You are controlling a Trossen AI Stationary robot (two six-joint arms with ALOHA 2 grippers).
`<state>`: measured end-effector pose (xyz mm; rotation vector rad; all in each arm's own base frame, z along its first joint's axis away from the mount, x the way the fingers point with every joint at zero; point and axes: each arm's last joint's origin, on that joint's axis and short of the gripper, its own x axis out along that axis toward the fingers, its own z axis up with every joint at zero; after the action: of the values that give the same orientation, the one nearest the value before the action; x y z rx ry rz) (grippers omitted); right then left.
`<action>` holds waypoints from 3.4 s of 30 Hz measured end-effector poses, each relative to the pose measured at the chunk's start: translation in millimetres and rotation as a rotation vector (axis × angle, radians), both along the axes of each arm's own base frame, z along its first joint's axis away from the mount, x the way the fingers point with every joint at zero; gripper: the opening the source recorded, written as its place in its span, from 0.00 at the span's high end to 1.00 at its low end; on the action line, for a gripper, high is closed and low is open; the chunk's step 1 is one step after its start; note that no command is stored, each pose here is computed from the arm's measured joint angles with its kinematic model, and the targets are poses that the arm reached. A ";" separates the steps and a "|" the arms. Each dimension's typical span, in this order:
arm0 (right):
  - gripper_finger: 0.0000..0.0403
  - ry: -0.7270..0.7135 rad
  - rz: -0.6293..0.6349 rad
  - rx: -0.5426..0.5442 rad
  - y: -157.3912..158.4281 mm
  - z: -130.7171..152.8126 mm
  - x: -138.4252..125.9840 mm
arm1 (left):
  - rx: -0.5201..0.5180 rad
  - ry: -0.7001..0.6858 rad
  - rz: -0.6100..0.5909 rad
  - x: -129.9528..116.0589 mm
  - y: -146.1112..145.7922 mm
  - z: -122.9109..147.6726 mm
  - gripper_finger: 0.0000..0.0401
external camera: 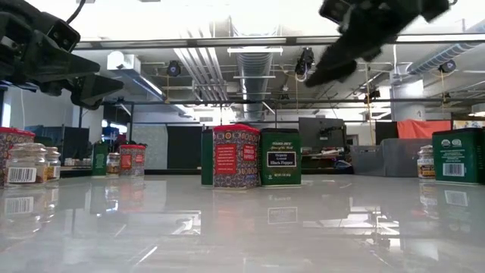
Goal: Sort spices by type
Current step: Put the green seasoning can into the black bin
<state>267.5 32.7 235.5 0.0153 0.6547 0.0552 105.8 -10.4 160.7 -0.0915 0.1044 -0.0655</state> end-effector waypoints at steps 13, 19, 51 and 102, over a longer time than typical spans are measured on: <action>0.22 0.310 0.088 -0.193 -22.4 -24.7 65.5 | 0.000 -0.001 0.001 0.0 0.0 0.1 0.36; 0.25 0.391 0.127 -0.190 -32.5 -28.1 87.6 | 0.000 0.000 0.001 0.0 0.0 0.1 0.36; 0.55 0.431 0.044 -0.013 -32.4 -43.5 96.2 | 0.000 0.000 0.000 0.0 0.0 0.1 0.36; 0.67 0.453 -1.420 0.093 -199.2 6.5 -94.8 | 0.000 -0.001 0.000 0.0 0.0 0.2 0.36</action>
<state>172.6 -166.5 241.9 0.5892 0.9669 -1.3188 105.8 -10.4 160.9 -0.0920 0.1036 -0.0651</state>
